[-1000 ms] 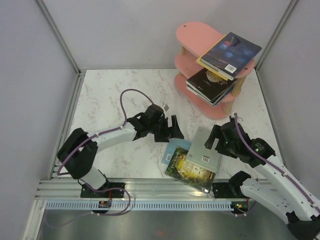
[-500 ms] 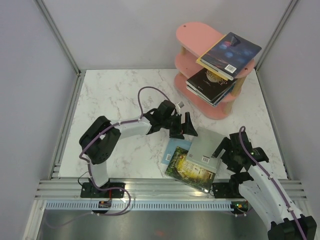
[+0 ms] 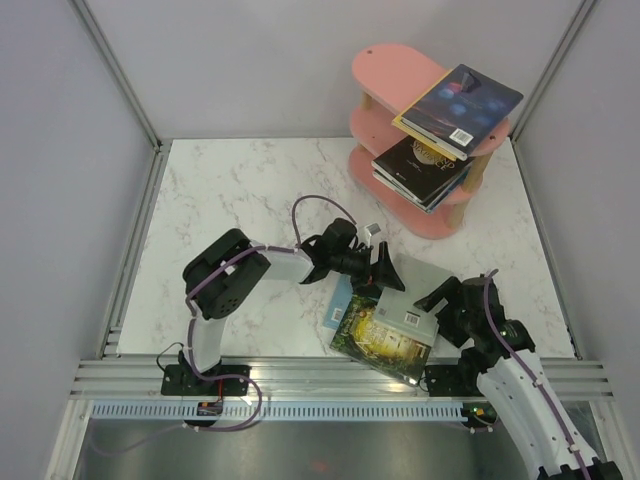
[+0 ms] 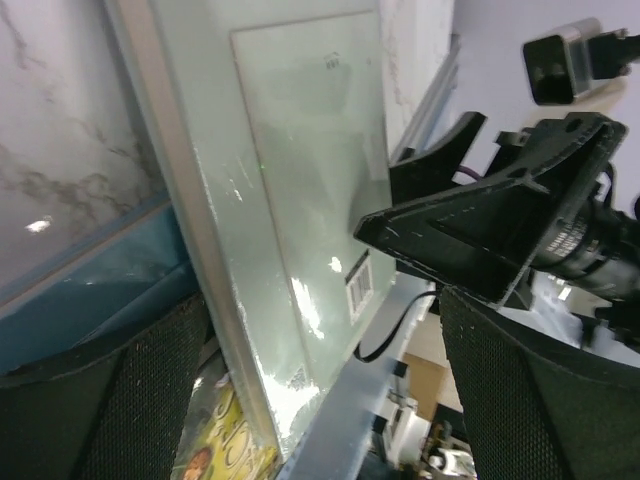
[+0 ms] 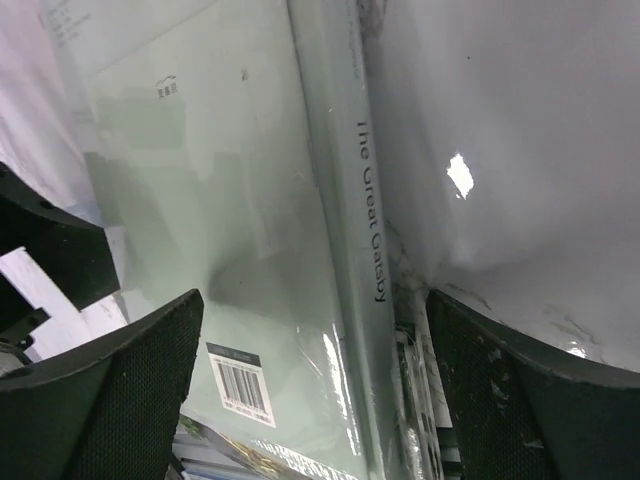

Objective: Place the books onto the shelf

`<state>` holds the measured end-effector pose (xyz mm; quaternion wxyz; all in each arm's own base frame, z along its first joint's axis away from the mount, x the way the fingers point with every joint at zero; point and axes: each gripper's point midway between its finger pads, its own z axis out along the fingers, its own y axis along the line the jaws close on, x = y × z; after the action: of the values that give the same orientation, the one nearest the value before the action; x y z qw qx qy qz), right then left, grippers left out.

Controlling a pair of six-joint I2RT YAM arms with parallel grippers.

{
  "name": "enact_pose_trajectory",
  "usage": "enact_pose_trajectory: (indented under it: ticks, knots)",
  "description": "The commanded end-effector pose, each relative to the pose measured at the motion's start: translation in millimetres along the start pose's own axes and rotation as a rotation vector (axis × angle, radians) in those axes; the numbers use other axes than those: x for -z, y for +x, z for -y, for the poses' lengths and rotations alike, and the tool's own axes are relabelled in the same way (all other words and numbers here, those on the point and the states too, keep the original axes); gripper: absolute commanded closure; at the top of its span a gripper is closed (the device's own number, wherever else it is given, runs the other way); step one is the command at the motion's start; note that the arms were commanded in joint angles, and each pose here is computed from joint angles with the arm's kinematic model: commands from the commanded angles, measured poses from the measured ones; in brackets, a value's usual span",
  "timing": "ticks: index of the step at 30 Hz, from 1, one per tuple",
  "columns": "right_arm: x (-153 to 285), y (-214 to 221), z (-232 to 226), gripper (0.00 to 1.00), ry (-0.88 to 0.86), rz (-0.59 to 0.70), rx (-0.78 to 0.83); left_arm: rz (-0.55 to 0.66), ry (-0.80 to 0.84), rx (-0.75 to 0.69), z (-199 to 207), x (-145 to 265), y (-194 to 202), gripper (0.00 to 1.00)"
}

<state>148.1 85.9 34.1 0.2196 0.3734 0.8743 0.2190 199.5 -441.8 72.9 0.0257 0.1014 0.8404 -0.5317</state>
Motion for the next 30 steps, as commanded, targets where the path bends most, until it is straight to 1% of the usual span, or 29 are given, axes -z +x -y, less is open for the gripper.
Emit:
enact_pose_trajectory:
  ticks: [1, 3, 4, 5, 7, 8, 9, 10, 11, 12, 16, 18, 20, 21, 24, 27, 28, 30]
  knots:
    - [-3, 4, 1, 0.05, -0.031, 0.002, -0.052, -0.025, 0.197, -0.014, 36, -2, 6, 0.04]
    - [1, 1, -7, 0.08, -0.069, 0.021, -0.058, -0.031, 0.242, 0.020, 41, 0, 8, 0.05]
    - [2, -1, -9, 0.10, -0.081, 0.026, -0.059, -0.009, 0.300, -0.010, 50, 3, 6, 0.06]
    - [3, -1, -11, 0.12, -0.090, 0.028, -0.060, -0.014, 0.326, 0.031, 55, 5, 6, 0.07]
    - [5, -1, -17, 0.14, -0.120, 0.023, -0.051, -0.012, 0.373, 0.057, 57, 5, 7, 0.07]
    - [5, -1, -18, 0.15, -0.129, 0.023, -0.045, -0.005, 0.446, 0.065, 72, 11, 5, 0.10]
    - [6, -2, -21, 0.16, -0.138, 0.028, -0.044, -0.001, 0.510, 0.078, 79, 15, 3, 0.12]
    - [8, -3, -23, 0.17, -0.145, 0.031, -0.040, -0.003, 0.504, 0.086, 75, 11, 3, 0.14]
    - [9, -6, -25, 0.18, -0.150, 0.043, -0.040, -0.009, 0.548, 0.094, 83, 16, 3, 0.18]
    - [14, -9, -31, 0.19, -0.167, 0.055, -0.032, -0.017, 0.551, 0.102, 82, 14, 4, 0.20]
    - [32, -25, -51, 0.36, -0.212, 0.116, -0.003, -0.021, 0.526, 0.083, 82, 13, 6, 0.22]
    - [43, -32, -64, 0.37, -0.244, 0.143, 0.011, -0.028, 0.490, 0.098, 77, 10, 6, 0.23]
    - [48, -37, -71, 0.38, -0.261, 0.155, 0.018, -0.031, 0.477, 0.073, 78, 10, 6, 0.26]
    - [55, -41, -81, 0.38, -0.290, 0.168, 0.021, -0.041, 0.451, 0.090, 73, 7, 7, 0.27]
    - [67, -49, -98, 0.38, -0.345, 0.198, 0.022, -0.033, 0.448, 0.075, 76, 8, 4, 0.28]
    - [69, -50, -107, 0.49, -0.385, 0.198, 0.020, -0.028, 0.455, 0.070, 81, 9, 0, 0.28]
    - [68, -48, -108, 0.61, -0.395, 0.185, 0.020, -0.024, 0.460, 0.065, 84, 8, -2, 0.28]
    - [63, -47, -112, 0.78, -0.423, 0.180, 0.006, -0.017, 0.469, 0.058, 90, 10, -8, 0.30]
